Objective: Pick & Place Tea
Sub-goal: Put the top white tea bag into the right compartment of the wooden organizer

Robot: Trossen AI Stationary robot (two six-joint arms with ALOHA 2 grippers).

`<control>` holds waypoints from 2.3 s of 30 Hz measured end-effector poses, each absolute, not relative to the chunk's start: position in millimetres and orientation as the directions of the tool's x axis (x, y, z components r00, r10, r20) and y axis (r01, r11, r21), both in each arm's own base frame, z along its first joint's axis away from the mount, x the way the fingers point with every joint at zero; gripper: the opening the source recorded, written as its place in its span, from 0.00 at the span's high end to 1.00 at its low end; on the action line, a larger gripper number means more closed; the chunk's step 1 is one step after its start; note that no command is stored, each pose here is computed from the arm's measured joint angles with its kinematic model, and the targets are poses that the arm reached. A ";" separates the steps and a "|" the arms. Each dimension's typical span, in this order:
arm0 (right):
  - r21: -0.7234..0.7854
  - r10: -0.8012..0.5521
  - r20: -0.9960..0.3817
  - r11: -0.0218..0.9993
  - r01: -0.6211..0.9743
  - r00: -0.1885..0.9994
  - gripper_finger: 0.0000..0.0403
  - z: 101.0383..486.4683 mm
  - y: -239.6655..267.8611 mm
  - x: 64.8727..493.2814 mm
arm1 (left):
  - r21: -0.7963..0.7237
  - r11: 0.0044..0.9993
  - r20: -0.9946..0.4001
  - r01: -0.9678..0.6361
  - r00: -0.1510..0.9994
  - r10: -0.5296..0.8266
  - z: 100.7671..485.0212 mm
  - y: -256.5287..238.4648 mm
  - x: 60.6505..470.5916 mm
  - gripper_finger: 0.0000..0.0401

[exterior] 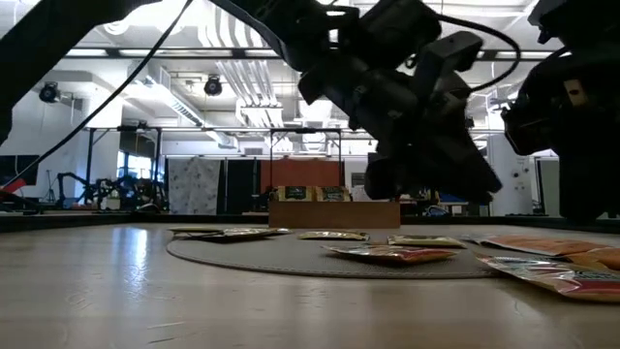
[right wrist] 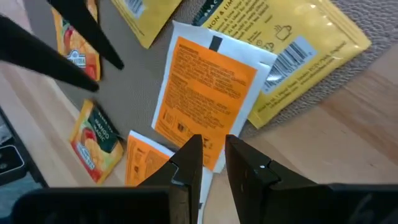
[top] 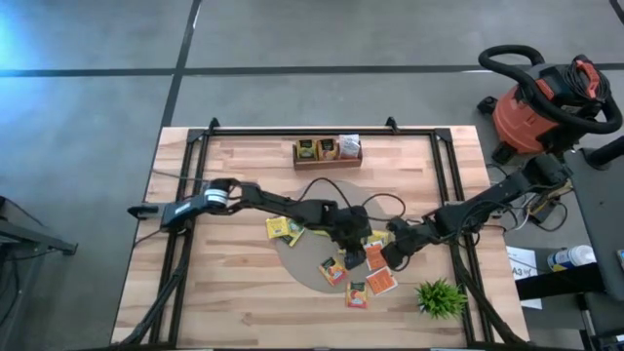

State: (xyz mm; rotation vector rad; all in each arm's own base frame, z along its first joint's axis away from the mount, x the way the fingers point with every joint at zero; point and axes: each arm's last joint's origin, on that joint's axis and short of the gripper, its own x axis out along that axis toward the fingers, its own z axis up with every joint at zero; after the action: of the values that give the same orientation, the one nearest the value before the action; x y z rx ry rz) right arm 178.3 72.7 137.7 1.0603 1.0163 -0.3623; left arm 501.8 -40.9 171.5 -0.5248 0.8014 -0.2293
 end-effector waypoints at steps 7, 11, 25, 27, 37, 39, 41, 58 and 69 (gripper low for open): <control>0.524 0.193 -0.844 0.492 0.695 0.500 0.83 133.8 71.2 174.9 | -0.521 0.854 -0.632 -0.005 0.674 -0.382 161.6 -46.9 507.5 0.82; 0.507 0.173 -0.854 0.491 0.709 0.491 0.81 128.1 69.0 170.8 | -0.523 0.852 -0.645 -0.030 0.668 -0.372 150.5 -47.2 509.2 0.82; 0.573 0.194 -0.811 0.448 0.686 0.552 0.72 123.9 69.1 171.4 | -0.507 0.860 -0.631 -0.057 0.705 -0.325 142.2 -42.6 513.3 0.82; 0.573 0.194 -0.811 0.448 0.686 0.551 0.72 123.9 69.1 171.4 | -0.506 0.861 -0.631 -0.059 0.705 -0.323 139.0 -42.3 514.0 0.82; 0.573 0.196 -0.814 0.429 0.698 0.547 0.72 120.6 70.0 173.2 | -0.573 0.817 -0.576 -0.059 0.738 -0.351 123.8 -44.7 522.0 0.82; 0.575 0.197 -0.812 0.428 0.697 0.549 0.73 120.3 70.2 173.7 | -0.573 0.818 -0.577 -0.060 0.737 -0.351 123.5 -44.9 522.0 0.82; 0.582 0.200 -0.807 0.428 0.691 0.556 0.74 120.6 70.5 174.6 | -0.570 0.820 -0.578 -0.056 0.736 -0.352 123.4 -44.8 521.9 0.82; 0.615 0.231 -0.775 0.491 0.617 0.589 0.98 129.5 72.9 178.9 | -0.526 0.850 -0.563 -0.019 0.757 -0.331 151.7 -42.0 519.6 0.82; 0.172 -0.204 -0.855 0.756 0.632 0.477 0.98 186.1 69.6 189.7 | -0.363 0.918 -0.609 -0.163 0.786 -0.101 236.3 -33.8 485.4 0.82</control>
State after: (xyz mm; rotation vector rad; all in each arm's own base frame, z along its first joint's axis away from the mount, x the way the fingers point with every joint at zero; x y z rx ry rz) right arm 189.7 69.6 186.1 0.5117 0.9445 -0.5383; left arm 485.4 -33.8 236.3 -0.4154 0.6700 0.0348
